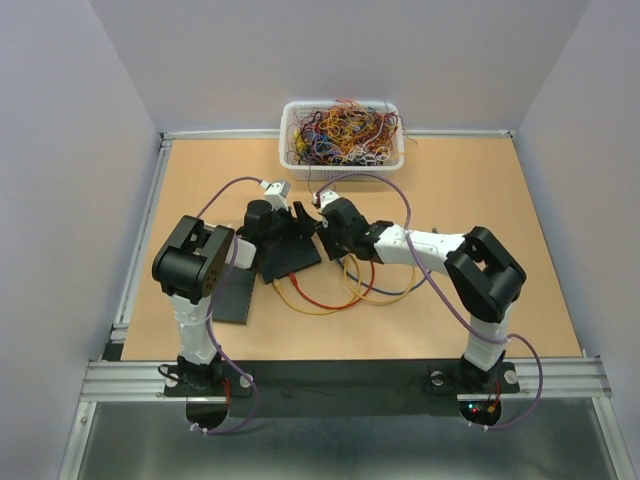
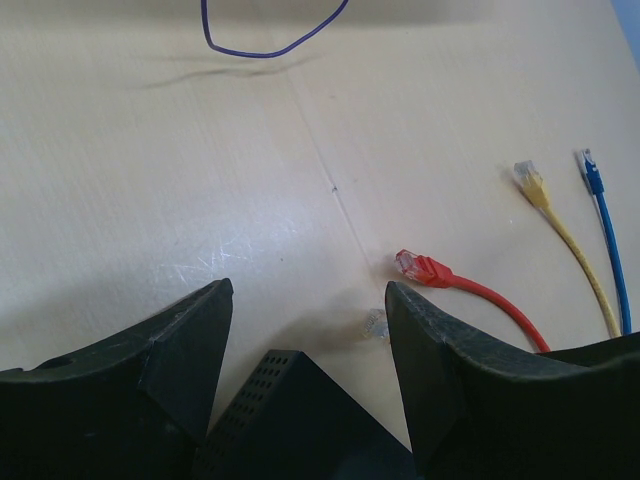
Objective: Insert the plug into the switch port
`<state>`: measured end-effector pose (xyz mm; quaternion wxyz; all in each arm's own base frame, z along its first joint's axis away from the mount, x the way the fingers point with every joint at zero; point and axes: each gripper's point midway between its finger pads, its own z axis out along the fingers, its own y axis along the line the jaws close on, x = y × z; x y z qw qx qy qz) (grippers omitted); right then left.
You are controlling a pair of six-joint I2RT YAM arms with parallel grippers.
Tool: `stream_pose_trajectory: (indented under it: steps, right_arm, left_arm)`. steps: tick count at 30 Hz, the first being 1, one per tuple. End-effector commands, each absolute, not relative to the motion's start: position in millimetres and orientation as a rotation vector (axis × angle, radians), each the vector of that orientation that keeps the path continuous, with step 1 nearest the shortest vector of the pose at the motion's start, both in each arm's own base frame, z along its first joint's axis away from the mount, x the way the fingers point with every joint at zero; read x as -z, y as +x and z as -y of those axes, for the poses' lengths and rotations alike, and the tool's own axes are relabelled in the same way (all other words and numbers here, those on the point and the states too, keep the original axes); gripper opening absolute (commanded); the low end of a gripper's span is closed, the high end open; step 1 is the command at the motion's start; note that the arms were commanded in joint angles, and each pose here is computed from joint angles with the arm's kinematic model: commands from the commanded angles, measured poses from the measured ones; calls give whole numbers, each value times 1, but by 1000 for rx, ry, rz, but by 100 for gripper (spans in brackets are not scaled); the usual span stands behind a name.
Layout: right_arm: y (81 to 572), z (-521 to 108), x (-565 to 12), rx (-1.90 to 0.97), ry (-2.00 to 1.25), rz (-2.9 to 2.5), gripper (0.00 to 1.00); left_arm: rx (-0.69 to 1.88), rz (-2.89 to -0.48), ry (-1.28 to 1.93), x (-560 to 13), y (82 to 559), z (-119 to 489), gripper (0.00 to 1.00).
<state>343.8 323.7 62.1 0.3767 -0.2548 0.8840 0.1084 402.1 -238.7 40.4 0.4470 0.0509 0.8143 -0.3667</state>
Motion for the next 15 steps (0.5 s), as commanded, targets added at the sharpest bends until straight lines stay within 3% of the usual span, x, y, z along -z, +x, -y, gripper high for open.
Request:
stream_pose_trajectory:
  steps: [1, 15]
  right_arm:
    - [349, -328, -58, -276, -650, -2250, 41]
    - [353, -319, -30, -244, -633, -2311, 35]
  left_arm:
    - [919, -2246, 102, 11, 363, 235, 74]
    - [918, -2246, 100, 11, 363, 236, 74]
